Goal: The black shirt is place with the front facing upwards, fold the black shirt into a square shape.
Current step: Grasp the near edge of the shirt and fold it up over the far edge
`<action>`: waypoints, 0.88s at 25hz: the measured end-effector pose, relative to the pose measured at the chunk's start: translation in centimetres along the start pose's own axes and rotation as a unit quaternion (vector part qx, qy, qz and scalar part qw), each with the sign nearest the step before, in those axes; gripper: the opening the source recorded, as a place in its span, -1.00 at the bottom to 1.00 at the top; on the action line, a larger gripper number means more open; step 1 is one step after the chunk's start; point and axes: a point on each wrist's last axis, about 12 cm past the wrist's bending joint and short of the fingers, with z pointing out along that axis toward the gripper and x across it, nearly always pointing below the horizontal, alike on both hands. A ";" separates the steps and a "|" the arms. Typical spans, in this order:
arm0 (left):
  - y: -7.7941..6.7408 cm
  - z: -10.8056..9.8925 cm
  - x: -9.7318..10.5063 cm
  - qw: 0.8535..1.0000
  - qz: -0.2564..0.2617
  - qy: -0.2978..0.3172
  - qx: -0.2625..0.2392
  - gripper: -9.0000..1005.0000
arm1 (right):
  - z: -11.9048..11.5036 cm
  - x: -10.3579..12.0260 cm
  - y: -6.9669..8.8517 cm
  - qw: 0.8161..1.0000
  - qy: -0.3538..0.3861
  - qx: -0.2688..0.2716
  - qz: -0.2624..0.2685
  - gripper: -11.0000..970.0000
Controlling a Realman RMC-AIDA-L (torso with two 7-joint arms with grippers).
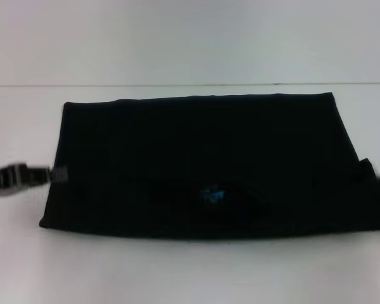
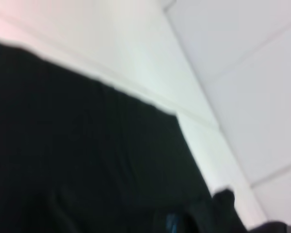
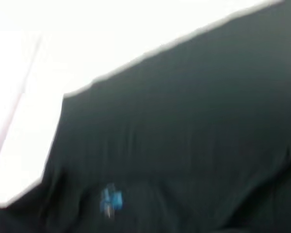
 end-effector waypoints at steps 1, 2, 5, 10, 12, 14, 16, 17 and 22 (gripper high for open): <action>0.0 0.3 -1.0 1.000 -0.002 -0.024 -0.006 -0.98 | -0.1 -0.5 0.0 1.000 -0.020 -0.002 0.002 -0.85; 0.0 0.3 -1.0 1.000 -0.002 -0.024 -0.006 -0.98 | -0.1 -1.2 -0.1 0.999 -0.044 -0.003 0.004 -0.85; 0.3 1.4 -2.8 0.998 -0.008 -0.058 -0.026 -0.98 | 0.6 -3.1 -0.1 0.995 -0.104 -0.006 0.012 -0.85; 1.6 4.2 -4.8 0.991 -0.028 -0.112 -0.072 -0.98 | 3.9 -5.8 -0.1 0.985 -0.169 0.019 0.014 -0.84; 2.0 5.5 -5.3 0.988 -0.035 -0.123 -0.091 -0.98 | 5.7 -6.4 -0.2 0.982 -0.182 0.041 0.011 -0.83; 2.4 6.8 -5.7 0.985 -0.040 -0.126 -0.107 -0.98 | 7.2 -7.0 -0.1 0.980 -0.189 0.062 0.007 -0.83; 2.5 7.8 -6.0 0.984 -0.038 -0.127 -0.122 -0.98 | 9.0 -7.6 0.4 0.978 -0.193 0.085 -0.002 -0.82; 2.5 8.3 -6.1 0.983 -0.036 -0.128 -0.129 -0.98 | 9.7 -7.8 0.7 0.977 -0.193 0.093 -0.008 -0.82; 2.1 9.7 -7.1 0.979 -0.022 -0.143 -0.147 -0.98 | 12.2 -9.5 2.4 0.967 -0.214 0.130 -0.040 -0.81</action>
